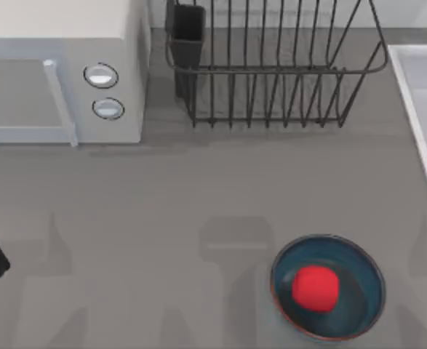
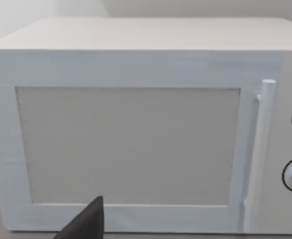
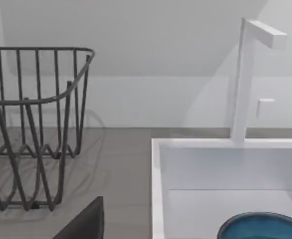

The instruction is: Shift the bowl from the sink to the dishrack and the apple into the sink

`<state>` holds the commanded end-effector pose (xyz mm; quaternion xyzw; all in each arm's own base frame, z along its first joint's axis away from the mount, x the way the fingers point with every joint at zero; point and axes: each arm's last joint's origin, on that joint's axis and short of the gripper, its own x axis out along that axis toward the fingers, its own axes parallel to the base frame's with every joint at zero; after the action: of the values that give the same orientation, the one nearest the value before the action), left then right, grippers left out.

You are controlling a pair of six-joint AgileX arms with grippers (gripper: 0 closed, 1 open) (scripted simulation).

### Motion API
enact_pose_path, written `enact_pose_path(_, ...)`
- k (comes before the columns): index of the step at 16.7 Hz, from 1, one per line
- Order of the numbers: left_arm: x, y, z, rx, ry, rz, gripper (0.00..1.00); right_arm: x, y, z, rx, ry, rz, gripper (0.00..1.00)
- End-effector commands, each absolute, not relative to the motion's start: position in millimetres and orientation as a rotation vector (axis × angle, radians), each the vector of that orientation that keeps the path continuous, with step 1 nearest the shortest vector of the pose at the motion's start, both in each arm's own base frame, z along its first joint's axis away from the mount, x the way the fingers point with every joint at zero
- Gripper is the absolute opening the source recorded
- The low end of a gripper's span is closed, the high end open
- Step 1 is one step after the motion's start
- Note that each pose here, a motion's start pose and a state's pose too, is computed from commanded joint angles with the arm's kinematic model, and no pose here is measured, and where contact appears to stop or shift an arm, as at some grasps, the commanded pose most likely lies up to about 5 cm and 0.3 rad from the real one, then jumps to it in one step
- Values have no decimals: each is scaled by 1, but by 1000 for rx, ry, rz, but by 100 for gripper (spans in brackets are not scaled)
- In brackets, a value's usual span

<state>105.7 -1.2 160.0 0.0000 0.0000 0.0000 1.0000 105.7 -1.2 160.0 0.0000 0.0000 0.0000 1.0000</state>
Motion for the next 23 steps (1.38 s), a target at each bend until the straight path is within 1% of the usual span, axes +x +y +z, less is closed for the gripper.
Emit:
enact_pose_path(3,106,-1,160,0,0,0,100,106,-1,162,-3,3,0,100)
enact_pose_path(6,106,-1,160,0,0,0,100,107,-1,179,-30,44,0,100)
enact_pose_path(9,106,-1,160,0,0,0,100,117,-2,207,-77,152,12,100)
enact_pose_path(11,106,-1,160,0,0,0,100,132,-2,227,-112,267,27,100)
enact_pose_path(14,106,-1,160,0,0,0,100,169,-4,250,-152,498,57,100)
enact_pose_path(17,106,-1,160,0,0,0,100,221,-11,258,-164,780,92,100)
enact_pose_path(20,106,-1,160,0,0,0,100,280,-25,247,-143,1069,127,100)
enact_pose_path(23,106,-1,160,0,0,0,100,338,-47,222,-93,1317,148,100)
